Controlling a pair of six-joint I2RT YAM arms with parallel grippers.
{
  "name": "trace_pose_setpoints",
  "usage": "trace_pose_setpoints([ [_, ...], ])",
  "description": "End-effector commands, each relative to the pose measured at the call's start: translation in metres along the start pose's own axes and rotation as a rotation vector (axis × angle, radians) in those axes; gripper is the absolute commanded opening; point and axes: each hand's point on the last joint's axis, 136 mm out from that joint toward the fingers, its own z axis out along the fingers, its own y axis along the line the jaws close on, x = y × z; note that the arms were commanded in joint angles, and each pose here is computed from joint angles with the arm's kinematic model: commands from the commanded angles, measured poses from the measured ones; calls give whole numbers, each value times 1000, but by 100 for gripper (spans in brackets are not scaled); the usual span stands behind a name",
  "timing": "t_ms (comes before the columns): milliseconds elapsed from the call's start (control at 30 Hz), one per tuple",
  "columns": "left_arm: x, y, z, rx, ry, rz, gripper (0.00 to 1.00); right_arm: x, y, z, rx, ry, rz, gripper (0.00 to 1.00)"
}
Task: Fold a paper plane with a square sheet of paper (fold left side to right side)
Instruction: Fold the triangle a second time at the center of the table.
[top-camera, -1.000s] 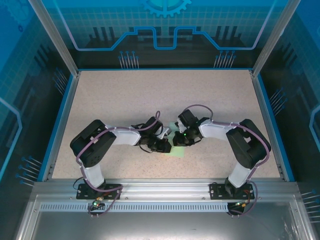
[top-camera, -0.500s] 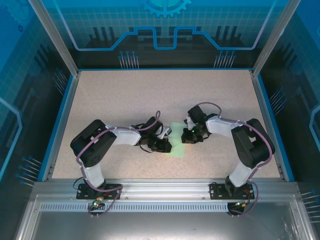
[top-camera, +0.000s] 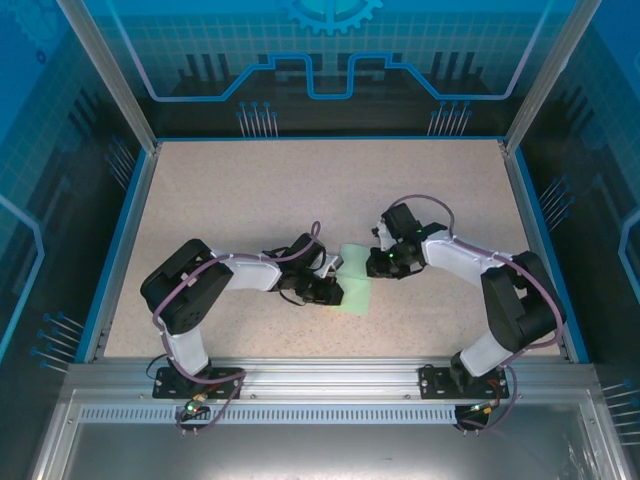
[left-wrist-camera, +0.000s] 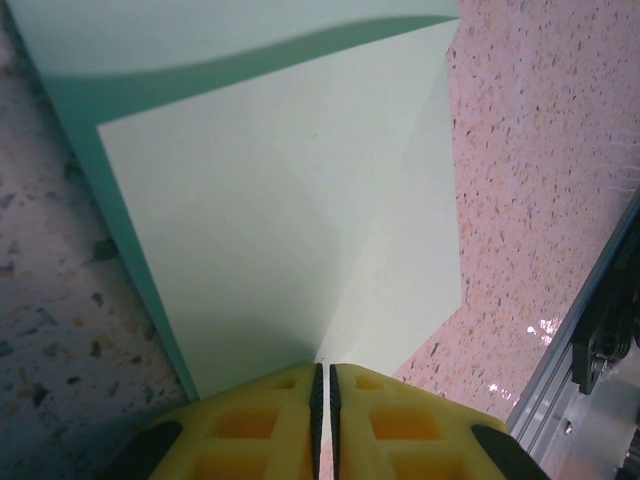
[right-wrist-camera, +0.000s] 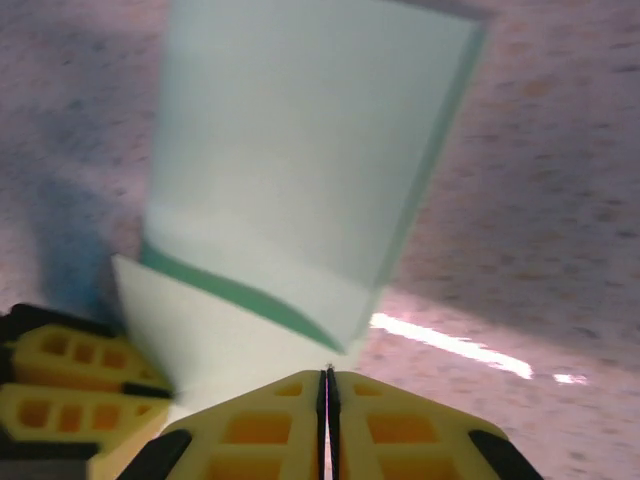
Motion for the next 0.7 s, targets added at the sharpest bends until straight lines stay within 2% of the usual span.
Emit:
trace_pose_setpoints([
  [0,27,28,5,-76,74,-74,14,4,20,15,-61,53,-2,12],
  [300,18,18,-1,-64,57,-51,14,17,-2,38,43,160,15,12],
  [667,-8,-26,-3,18,44,3,15,26,-17,41,111,191,14,12],
])
